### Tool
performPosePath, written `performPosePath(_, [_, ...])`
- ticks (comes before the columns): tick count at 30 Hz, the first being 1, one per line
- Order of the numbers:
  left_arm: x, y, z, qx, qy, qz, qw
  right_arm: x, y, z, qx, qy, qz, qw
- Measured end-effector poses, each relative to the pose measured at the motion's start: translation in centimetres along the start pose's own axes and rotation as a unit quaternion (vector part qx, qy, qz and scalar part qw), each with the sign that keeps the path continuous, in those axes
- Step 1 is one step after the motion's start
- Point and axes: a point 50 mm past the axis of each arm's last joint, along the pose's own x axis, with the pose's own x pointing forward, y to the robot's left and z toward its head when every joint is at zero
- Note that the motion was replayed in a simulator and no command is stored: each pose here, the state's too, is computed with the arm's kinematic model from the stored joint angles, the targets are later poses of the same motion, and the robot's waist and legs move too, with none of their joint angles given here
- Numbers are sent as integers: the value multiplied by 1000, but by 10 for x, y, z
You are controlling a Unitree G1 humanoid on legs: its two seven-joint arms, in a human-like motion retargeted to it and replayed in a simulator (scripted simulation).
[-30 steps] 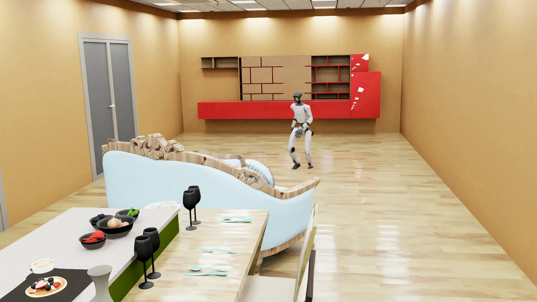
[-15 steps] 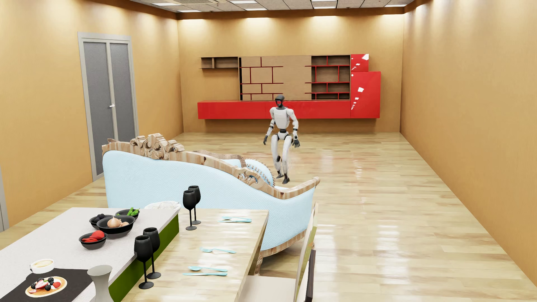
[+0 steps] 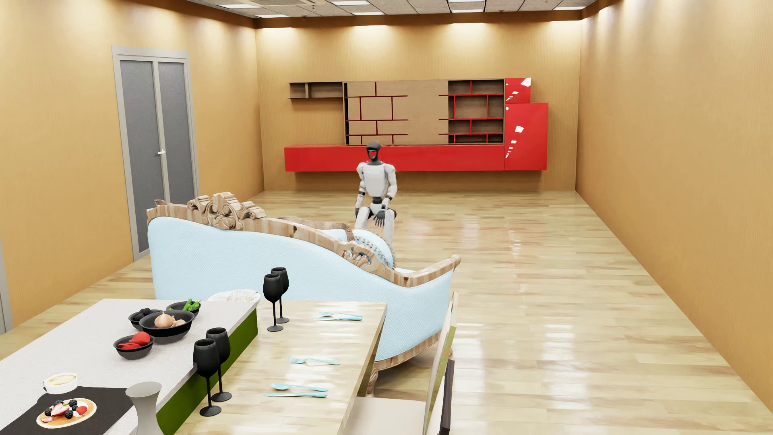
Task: Go to the light cyan sofa
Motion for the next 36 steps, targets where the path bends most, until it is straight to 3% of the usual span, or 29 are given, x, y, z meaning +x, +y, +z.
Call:
performPosePath(2, [-4,45,35,-83,-89,108,987,-12,24,-43,73,58,-15,996])
performPosePath(4, [-18,68,30,-178,-119,192,958,-20,54,-66,109,115,-7,987])
performPosePath(7, [-21,52,-6,-237,-16,222,946,-11,49,-46,48,105,10,993])
performPosePath(8, [-15,31,-15,-223,40,177,958,-6,28,-25,27,64,-32,997])
performPosePath(10, [-11,-22,-40,-120,114,5,986,-8,-23,27,1,-59,-166,984])
performPosePath(12, [-28,-68,-79,-64,166,-148,973,-23,-59,85,8,-200,-242,949])
performPosePath(13, [-42,-86,-101,-62,198,-192,959,-33,-72,108,14,-263,-252,931])
performPosePath(16, [-84,-134,-129,-98,267,-210,936,-74,-110,168,22,-409,-289,866])
performPosePath(18, [-98,-158,-126,-148,313,-197,917,-88,-123,179,55,-433,-335,835])
performPosePath(20, [-92,-161,-117,-127,312,-248,908,-60,-108,171,90,-351,-320,875])
performPosePath(22, [-69,-139,-99,-87,245,-247,934,-29,-80,164,-16,-260,-218,941])
performPosePath(24, [-44,-101,-77,-113,178,-148,966,-11,-60,149,-113,-204,-123,965])
performPosePath(26, [-27,-55,-63,-162,124,-32,978,-2,-52,127,-49,-157,-131,978])
performPosePath(28, [-21,-20,-57,-237,113,68,962,5,-39,105,-2,-105,-146,984])
performPosePath(31, [-19,0,-52,-323,128,159,924,11,-24,84,-47,-65,-72,994])
performPosePath(33, [-15,-1,-40,-273,100,130,948,9,-30,80,-61,-85,-84,991])
performPosePath(36, [-14,-32,-38,-193,86,1,977,6,-36,76,-21,-88,-141,986])
